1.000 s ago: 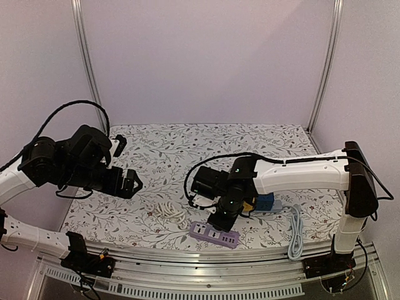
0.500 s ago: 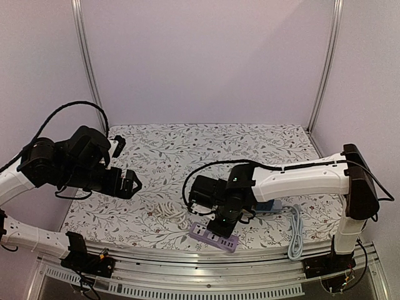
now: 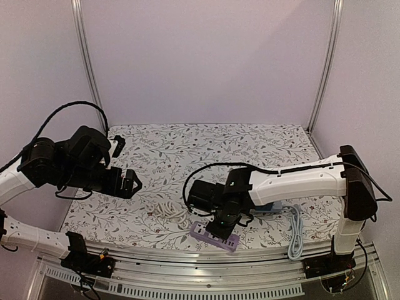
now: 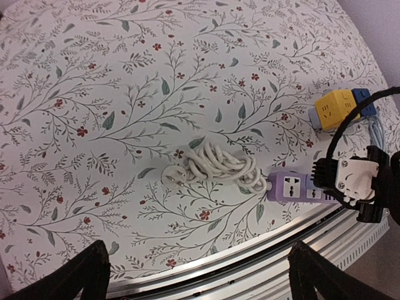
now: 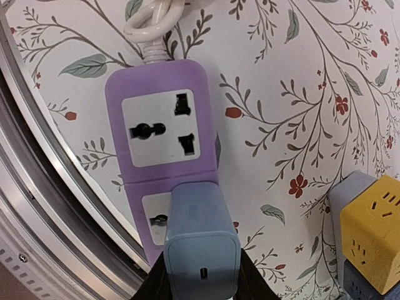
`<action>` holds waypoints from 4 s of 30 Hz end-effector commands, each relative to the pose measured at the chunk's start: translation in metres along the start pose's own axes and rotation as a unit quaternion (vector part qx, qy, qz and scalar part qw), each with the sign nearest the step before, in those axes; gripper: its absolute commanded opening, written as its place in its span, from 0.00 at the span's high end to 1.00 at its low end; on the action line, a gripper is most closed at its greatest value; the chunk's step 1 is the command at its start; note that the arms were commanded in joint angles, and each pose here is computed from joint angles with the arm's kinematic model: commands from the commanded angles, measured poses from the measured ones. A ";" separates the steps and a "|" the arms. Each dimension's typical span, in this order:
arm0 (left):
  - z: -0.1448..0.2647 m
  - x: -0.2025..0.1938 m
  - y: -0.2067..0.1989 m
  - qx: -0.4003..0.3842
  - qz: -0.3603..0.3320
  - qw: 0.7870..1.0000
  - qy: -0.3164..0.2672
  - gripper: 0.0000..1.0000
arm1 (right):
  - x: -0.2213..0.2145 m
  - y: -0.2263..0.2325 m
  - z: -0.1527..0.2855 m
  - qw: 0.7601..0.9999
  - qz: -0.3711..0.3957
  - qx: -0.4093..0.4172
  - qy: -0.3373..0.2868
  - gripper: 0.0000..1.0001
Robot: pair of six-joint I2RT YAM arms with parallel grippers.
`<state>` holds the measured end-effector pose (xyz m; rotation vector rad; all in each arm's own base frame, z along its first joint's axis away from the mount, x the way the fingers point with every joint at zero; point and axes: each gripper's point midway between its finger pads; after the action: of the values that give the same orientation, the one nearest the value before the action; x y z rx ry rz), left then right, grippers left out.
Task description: Insert the plug
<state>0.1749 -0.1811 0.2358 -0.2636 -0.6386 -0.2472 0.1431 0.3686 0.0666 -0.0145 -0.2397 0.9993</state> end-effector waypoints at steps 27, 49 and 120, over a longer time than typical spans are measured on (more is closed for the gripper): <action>0.002 0.018 -0.005 0.016 -0.013 1.000 -0.001 0.00 | 0.023 -0.078 -0.040 0.993 -0.080 -0.076 0.051 1.00; -0.011 0.018 -0.007 0.028 -0.036 0.999 0.005 0.00 | 0.029 -0.079 -0.012 0.989 -0.120 -0.071 0.047 0.53; 0.054 0.042 0.061 0.096 0.052 0.994 -0.030 0.00 | -0.102 -0.221 0.240 0.822 -0.472 -0.048 -0.314 0.01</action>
<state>0.2049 -0.1223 0.3031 -0.1194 -0.7399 -0.1100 0.2261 0.1367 0.3080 0.2765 -0.8107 -0.0270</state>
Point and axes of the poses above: each gripper's point midway between its finger pads, its own z axis back along the fingers, its own y axis along the line the jaws close on, x = y × z, and after that the axes turned 2 degrees about -z, right-handed
